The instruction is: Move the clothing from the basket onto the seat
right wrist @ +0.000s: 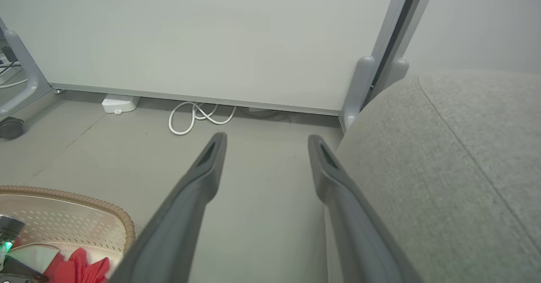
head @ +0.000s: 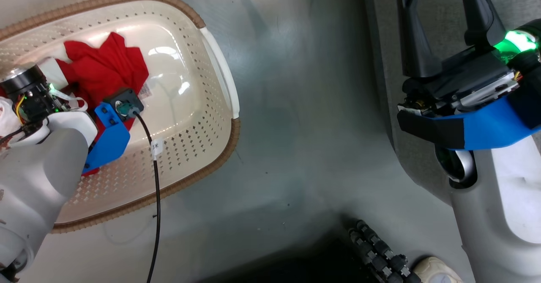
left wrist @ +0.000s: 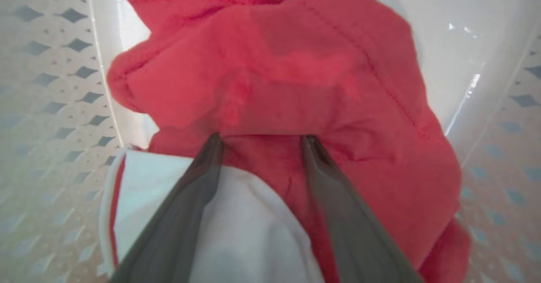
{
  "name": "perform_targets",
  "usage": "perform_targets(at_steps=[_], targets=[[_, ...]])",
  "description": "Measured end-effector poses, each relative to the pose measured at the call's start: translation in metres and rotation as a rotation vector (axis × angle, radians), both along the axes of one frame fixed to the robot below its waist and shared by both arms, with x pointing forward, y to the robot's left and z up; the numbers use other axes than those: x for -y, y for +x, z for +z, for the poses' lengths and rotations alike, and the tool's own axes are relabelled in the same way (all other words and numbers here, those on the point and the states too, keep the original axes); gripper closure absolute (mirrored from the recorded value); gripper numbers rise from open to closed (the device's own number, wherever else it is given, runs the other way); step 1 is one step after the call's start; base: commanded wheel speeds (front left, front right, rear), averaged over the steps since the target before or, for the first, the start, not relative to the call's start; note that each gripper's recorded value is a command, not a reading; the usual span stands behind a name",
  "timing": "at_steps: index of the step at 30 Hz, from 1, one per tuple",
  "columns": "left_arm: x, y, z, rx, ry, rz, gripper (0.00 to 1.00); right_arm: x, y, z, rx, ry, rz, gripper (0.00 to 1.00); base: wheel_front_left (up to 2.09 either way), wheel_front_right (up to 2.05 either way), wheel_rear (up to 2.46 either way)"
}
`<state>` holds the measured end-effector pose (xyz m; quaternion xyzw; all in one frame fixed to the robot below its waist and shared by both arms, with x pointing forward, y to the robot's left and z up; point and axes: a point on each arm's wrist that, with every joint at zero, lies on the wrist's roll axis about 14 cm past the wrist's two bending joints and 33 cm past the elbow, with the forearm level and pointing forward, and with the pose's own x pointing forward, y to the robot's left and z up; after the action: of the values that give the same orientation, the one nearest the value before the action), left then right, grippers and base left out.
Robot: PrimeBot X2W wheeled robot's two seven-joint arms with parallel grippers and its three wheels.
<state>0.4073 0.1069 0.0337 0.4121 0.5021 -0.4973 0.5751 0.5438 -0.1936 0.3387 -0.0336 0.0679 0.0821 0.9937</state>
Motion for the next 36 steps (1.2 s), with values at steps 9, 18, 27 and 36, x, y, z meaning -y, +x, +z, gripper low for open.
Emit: perform_targets(at_steps=[9, 18, 27, 36], targets=[[0.012, 0.002, -0.012, -0.013, -0.021, 0.016, 0.0, 0.003, 0.002, -0.016, -0.019, -0.009, -0.004, 0.0, 0.0, 0.0, 0.0], [0.033, -0.004, -0.006, -0.032, -0.028, 0.024, 1.0, 0.004, 0.003, -0.015, -0.018, -0.009, -0.011, 0.0, 0.0, 0.0, 0.0], [0.075, -0.004, 0.026, -0.028, -0.116, 0.058, 1.0, 0.007, 0.005, 0.005, 0.02, -0.004, -0.022, 0.0, 0.0, 0.0, 0.0], [0.078, 0.005, 0.072, 0.025, -0.262, 0.165, 1.0, 0.007, 0.003, 0.034, 0.066, 0.006, -0.025, 0.0, 0.0, 0.0, 0.0]])
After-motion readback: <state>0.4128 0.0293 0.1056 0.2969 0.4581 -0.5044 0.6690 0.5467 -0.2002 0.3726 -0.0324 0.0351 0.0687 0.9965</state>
